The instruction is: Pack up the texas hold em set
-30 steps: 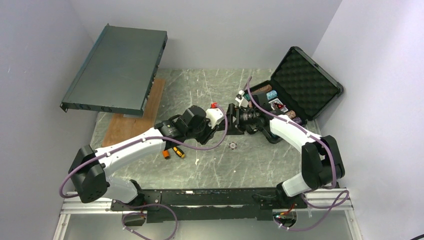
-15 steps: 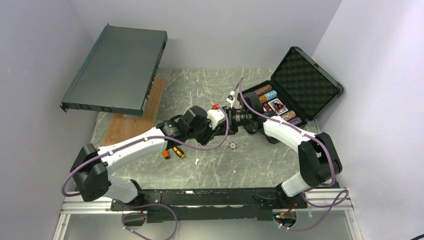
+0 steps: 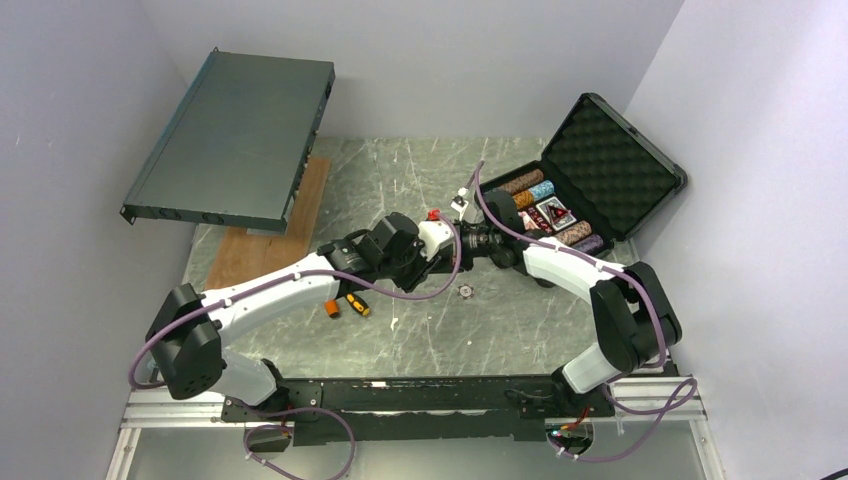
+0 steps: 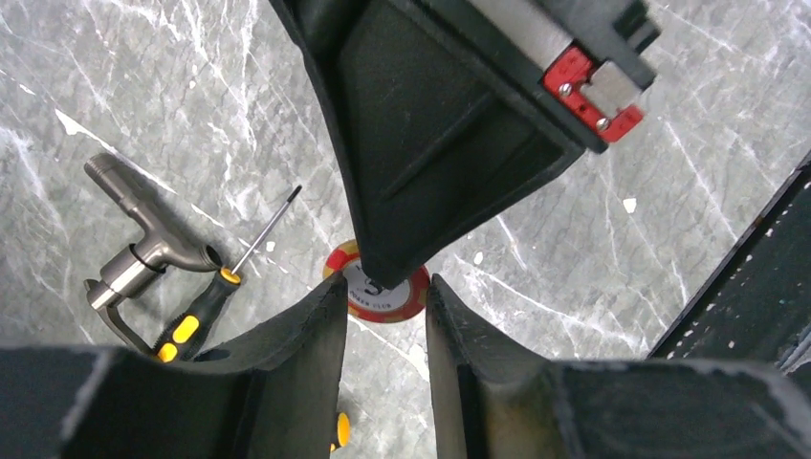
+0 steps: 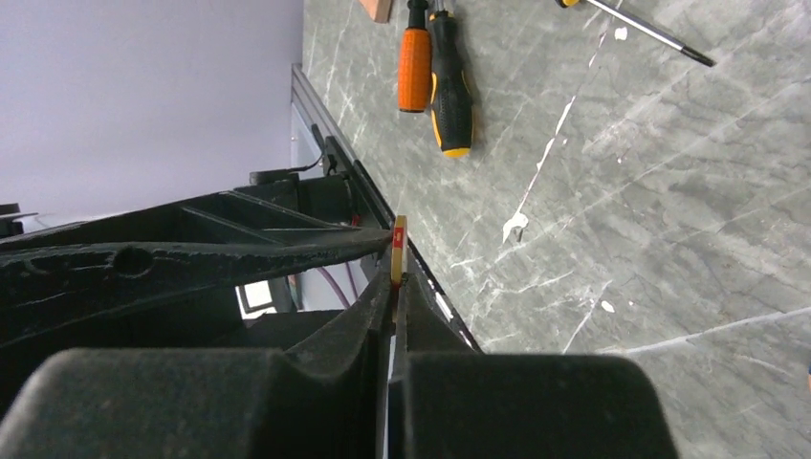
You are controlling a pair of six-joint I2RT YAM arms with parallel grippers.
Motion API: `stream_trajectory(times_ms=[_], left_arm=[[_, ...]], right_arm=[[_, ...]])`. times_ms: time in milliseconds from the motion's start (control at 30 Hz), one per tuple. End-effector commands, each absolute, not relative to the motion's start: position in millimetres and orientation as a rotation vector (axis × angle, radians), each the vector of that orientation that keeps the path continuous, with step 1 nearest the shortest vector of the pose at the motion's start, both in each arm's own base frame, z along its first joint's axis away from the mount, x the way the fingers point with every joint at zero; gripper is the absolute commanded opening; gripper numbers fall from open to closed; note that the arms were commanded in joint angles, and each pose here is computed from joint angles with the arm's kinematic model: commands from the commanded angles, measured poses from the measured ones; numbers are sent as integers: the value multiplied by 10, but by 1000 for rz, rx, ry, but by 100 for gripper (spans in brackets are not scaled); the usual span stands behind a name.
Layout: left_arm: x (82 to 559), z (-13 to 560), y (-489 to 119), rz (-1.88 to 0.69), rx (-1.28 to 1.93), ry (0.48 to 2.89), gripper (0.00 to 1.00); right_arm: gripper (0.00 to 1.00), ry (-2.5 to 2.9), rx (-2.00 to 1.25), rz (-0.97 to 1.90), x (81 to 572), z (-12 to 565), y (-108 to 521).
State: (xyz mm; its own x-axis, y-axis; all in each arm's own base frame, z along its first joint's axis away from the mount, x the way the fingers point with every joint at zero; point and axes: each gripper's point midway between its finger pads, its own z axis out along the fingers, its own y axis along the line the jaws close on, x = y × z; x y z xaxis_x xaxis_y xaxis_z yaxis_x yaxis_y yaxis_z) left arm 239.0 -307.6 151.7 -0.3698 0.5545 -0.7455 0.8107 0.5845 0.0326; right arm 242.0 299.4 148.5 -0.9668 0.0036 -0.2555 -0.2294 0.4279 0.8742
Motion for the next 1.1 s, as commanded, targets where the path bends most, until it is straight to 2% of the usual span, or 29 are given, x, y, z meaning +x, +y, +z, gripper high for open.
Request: stream_trajectory(times_ms=[0,100,167,300,367,500,633,833,967,1067], left_arm=[[2443,1753,-3199,-483,1047,2006,3],[2438,1757,-3193,-486,1043,2002,6],[2435,1765,-3186,-489,1037,2002,14],[2440,1887,-3112,-473,984,1991,57],[2385,2002,-3061,-508,933,1989,73],[2187,2341,-2920,-617,833,1944,91],[1887,2531,-2777,-777,743,1928,99],[1429,2555,-2630,-991,684,1989,99],[1304,2514,-2500,-997,656,2064,100],[1276,2554,-2468,-1034,604,2035,99]], right_arm=[[0,2416,-237,1587,2429,1513,3047],[0,2431,-229,1542,2452,1453,3022],[0,2423,-224,1534,2468,1455,3022],[0,2410,-208,1439,2577,1433,2973],[0,2434,-184,1295,2690,1353,2858],[0,2399,-80,917,3069,1269,2440],[0,2299,71,455,3478,1351,1748],[0,2181,57,-43,3930,1712,949],[0,2217,-71,-174,4257,1622,624],[0,2182,-347,-57,4471,1560,687]])
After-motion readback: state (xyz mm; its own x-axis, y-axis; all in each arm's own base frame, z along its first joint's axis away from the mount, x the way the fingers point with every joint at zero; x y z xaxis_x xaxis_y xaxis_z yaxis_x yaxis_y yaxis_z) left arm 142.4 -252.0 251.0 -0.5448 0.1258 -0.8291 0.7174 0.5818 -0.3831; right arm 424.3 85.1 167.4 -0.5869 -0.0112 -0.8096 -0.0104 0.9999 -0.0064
